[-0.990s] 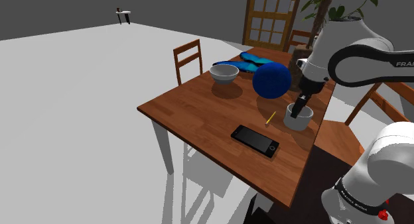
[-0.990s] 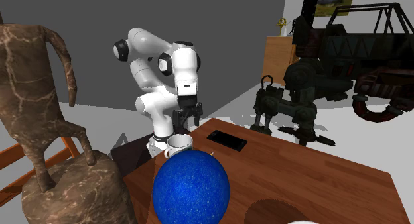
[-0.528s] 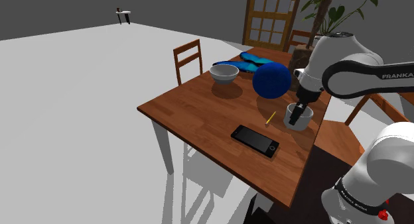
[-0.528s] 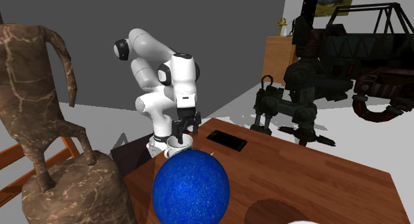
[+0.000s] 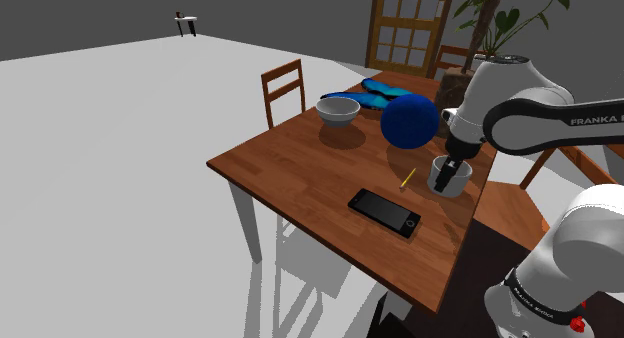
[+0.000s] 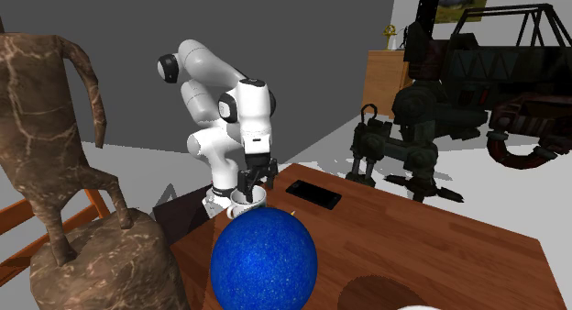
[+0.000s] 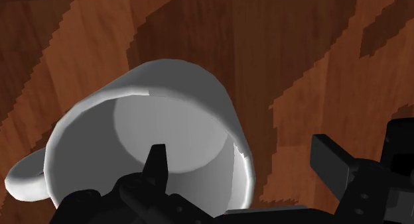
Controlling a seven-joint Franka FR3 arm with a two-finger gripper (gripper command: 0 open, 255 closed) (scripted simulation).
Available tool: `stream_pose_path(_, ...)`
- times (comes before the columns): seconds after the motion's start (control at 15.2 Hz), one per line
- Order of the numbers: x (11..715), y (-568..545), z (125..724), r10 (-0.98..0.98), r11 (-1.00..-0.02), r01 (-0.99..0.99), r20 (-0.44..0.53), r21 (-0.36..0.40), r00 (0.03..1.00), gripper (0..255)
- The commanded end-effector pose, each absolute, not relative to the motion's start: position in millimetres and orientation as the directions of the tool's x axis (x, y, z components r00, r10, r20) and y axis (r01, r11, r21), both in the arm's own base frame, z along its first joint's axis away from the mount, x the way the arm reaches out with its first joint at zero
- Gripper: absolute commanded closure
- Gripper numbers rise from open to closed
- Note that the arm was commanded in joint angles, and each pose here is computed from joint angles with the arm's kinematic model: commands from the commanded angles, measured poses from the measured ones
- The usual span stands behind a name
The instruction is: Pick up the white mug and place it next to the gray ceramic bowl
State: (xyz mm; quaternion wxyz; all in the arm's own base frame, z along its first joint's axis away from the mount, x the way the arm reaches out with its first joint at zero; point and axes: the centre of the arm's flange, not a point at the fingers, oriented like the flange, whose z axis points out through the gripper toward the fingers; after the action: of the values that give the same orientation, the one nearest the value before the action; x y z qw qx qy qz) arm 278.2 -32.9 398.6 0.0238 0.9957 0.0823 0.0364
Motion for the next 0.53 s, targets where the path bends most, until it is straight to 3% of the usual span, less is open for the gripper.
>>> stream_pose_path(0.0,278.2,-32.9,398.6,0.166,-0.985,0.162,0.069,0.053,0.984,0)
stream_pose_path(0.07,278.2,-32.9,398.6,0.166,-0.985,0.162,0.069,0.053,0.984,255)
stream_pose_path(0.46,278.2,-32.9,398.6,0.166,-0.985,0.162,0.069,0.053,0.984,255)
